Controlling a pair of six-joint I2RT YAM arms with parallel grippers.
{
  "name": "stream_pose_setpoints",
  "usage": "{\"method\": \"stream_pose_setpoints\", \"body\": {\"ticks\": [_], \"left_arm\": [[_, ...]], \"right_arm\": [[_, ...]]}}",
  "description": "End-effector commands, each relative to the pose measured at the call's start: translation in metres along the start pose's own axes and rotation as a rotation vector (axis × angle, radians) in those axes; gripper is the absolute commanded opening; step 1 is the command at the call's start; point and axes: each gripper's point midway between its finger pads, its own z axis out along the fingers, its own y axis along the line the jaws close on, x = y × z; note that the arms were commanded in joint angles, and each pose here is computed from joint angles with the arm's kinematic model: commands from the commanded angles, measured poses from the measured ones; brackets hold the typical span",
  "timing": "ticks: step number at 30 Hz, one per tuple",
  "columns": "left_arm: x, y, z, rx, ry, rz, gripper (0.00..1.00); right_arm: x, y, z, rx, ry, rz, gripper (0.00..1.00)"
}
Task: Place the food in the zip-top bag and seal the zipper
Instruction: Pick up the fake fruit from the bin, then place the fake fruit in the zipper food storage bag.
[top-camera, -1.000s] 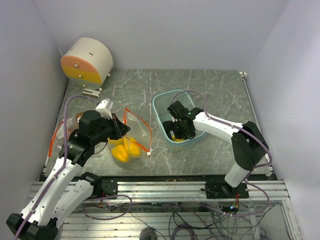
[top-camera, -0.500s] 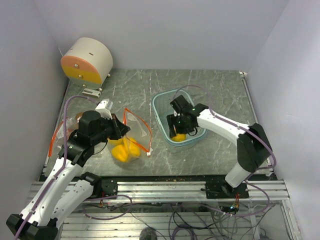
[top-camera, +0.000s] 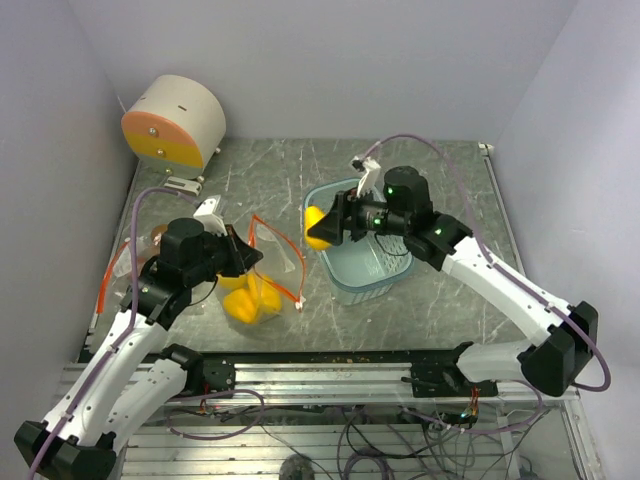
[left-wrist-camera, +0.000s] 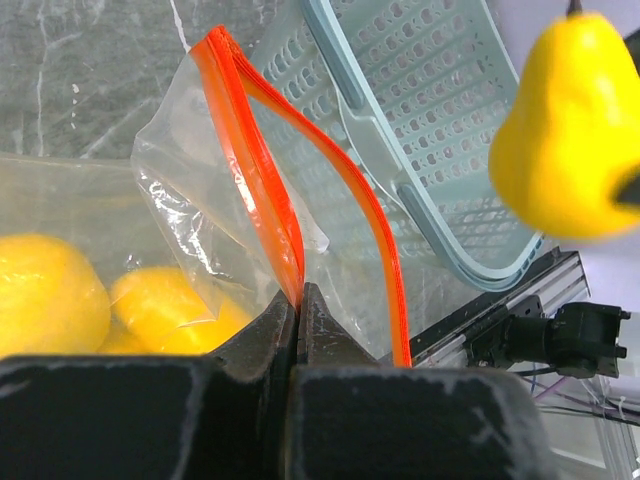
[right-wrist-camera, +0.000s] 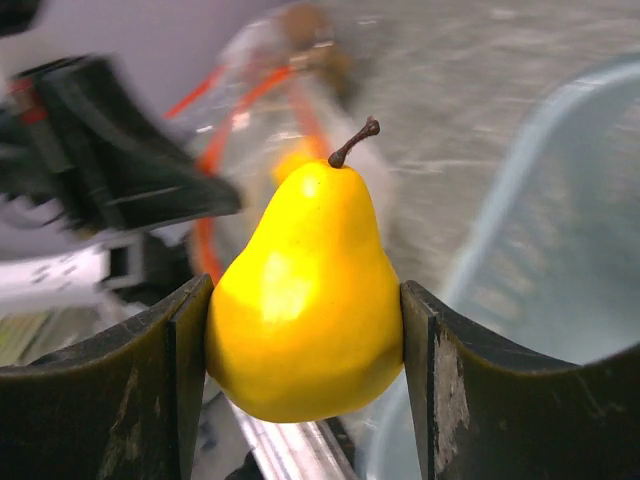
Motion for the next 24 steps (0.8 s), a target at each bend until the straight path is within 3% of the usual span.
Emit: {"method": "stream_pose_setpoints", "body": {"ticks": [1, 5, 14, 18, 21, 24], "left_arm": [[-0.014, -0.016, -0.001, 0.065, -0.042, 0.006, 0.07], [-0.014, -0.021, -0.002, 0.085, -0.034, 0.003, 0.07], [-0.023, -0.031, -0.024, 0.089, -0.062, 0.022, 0.07], [-0.027, -0.035, -0.032, 0.100, -0.081, 0.019, 0.07], [-0.027, -0.037, -0.030, 0.115, -0.085, 0.012, 0.07], [-0.025, -0.036, -0.023, 0.120, -0.071, 0.005, 0.07]], "right_arm": [[0.009, 0.099, -0.004, -0.488, 0.005, -0.060, 0.04], [0.027, 0.121, 0.018, -0.478, 0.034, -0.110, 0.05], [0.042, 0.057, 0.059, -0.137, 0.022, -0.043, 0.05], [0.050, 0.049, 0.065, -0.084, 0.050, -0.062, 0.10], [0.062, 0.056, 0.074, -0.067, 0.088, -0.084, 0.24], [0.071, 0.061, 0.080, -0.008, 0.108, -0.123, 0.55]]}}
